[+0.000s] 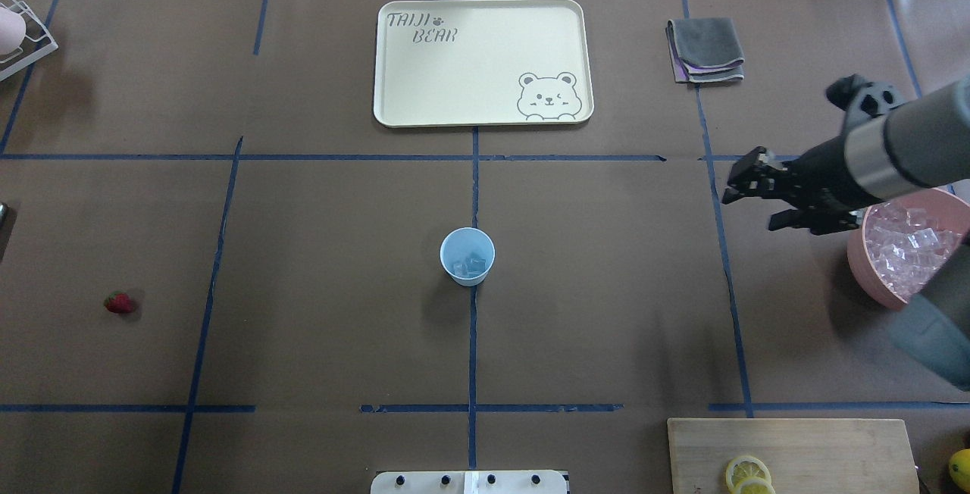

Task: Mash ice and strawberries in cup
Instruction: 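Grasp a third ice cube from the pink bowl with the right gripper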

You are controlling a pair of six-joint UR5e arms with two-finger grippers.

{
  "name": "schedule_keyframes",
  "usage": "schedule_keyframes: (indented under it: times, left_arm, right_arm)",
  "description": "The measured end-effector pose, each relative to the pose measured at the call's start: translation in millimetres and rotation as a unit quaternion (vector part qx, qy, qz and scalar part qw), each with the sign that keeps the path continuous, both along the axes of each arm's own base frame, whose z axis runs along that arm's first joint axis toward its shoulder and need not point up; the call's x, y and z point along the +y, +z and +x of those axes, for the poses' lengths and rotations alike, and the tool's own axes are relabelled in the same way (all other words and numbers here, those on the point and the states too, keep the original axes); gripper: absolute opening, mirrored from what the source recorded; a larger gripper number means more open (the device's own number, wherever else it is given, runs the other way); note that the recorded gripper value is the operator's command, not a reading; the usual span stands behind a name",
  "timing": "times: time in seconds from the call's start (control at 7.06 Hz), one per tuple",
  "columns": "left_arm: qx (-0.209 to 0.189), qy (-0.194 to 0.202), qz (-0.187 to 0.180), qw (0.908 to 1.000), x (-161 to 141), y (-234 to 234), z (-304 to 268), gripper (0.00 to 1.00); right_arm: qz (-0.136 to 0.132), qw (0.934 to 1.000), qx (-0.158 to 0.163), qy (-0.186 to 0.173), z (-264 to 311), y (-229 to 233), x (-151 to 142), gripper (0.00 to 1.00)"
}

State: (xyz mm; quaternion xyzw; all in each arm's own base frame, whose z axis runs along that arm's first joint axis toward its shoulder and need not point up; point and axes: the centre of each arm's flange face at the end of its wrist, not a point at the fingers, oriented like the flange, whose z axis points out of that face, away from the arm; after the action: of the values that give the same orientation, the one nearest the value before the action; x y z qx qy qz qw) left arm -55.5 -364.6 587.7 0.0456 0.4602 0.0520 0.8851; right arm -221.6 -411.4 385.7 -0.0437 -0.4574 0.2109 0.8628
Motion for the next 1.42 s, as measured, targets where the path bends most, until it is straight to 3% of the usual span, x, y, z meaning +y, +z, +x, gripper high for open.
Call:
schedule_keyframes:
  times: [0.28,0.57,0.71,0.99,1.42]
  left_arm:
    - [0.0,0.0,0.001,1.0,-0.1,-0.4,0.0,1.0]
    - [0.0,0.0,0.001,1.0,-0.1,-0.6,0.0,1.0]
    - [0.0,0.0,0.001,1.0,-0.1,-0.9,0.0,1.0]
    - [0.0,0.0,0.0,1.0,0.1,-0.3,0.0,1.0]
    - [0.001,0.0,0.0,1.0,0.5,-0.6,0.2,1.0]
  right_arm:
    - [0.023,0.9981,0.042,-0.038,76.4,75.9,13.2,1.0]
    - [0.068,0.9898,0.078,-0.098,106.1,133.6,15.4,1.0]
    - [0.102,0.9812,0.09,-0.137,111.1,153.2,14.5,1.0]
    - [0.167,0.9577,0.103,-0.211,112.5,177.6,11.6,1.0]
    - [0.219,0.9314,0.108,-0.269,105.4,196.8,-2.6,0.99]
